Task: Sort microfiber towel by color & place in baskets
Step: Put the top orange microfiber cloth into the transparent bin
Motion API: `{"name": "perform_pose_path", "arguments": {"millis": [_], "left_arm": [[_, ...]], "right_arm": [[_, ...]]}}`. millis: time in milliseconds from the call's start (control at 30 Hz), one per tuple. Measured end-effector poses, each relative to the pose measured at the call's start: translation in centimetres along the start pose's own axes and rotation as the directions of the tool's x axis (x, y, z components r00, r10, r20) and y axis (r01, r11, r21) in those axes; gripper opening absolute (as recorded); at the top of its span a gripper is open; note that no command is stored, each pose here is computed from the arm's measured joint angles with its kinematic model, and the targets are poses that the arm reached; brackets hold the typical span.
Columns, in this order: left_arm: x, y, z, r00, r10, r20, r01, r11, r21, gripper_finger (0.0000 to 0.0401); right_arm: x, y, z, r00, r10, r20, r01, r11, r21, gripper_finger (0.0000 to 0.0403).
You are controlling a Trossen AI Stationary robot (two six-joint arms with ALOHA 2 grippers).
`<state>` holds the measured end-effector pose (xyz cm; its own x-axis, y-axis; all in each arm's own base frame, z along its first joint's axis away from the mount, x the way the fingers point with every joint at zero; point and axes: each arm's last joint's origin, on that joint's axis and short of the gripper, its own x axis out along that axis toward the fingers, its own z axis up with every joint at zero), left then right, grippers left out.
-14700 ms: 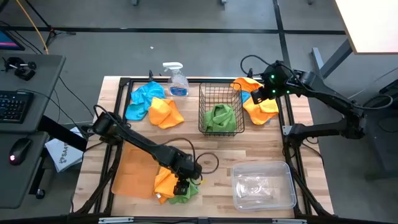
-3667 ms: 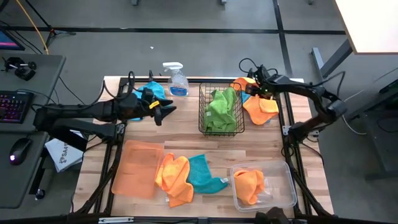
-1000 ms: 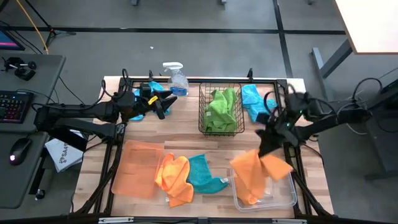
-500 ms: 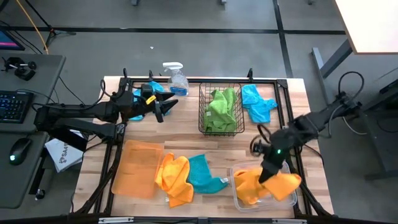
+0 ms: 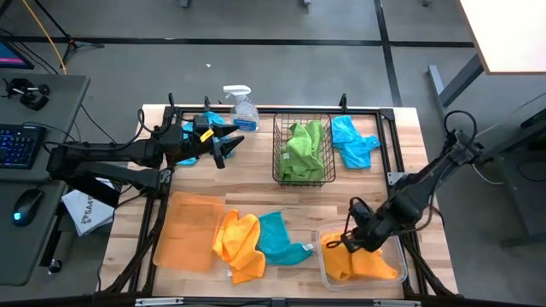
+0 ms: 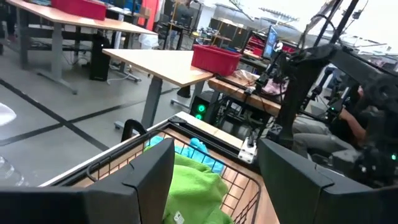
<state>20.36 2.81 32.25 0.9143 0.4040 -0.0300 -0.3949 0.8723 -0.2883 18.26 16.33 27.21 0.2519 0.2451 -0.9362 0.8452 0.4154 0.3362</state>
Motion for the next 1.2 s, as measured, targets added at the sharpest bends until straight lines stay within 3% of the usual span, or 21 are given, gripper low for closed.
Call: {"name": "perform_pose_path", "arguments": {"millis": [433, 700, 967, 1200], "left_arm": [[0.0, 0.0, 0.0, 1.000, 0.002, 0.001, -0.002, 1.000, -0.008, 0.0217], [0.0, 0.0, 0.0, 1.000, 0.002, 0.001, -0.002, 1.000, -0.008, 0.0217], [0.0, 0.0, 0.0, 1.000, 0.002, 0.001, -0.002, 1.000, -0.008, 0.0217], [0.0, 0.0, 0.0, 1.000, 0.002, 0.001, -0.002, 1.000, -0.007, 0.0217]], "right_arm": [[7.3, 1.4, -0.7, 0.976, -0.213, 0.036, 0.211, 0.976, 0.058, 0.0001], [9.2, 1.5, -0.6, 0.962, -0.268, 0.054, 0.265, 0.962, 0.064, 0.0027], [9.2, 1.6, -0.9, 0.963, -0.269, -0.021, 0.269, 0.961, 0.060, 0.0125], [7.6, 2.9, -1.5, 0.972, -0.232, 0.025, 0.231, 0.972, 0.039, 0.0214]]}}
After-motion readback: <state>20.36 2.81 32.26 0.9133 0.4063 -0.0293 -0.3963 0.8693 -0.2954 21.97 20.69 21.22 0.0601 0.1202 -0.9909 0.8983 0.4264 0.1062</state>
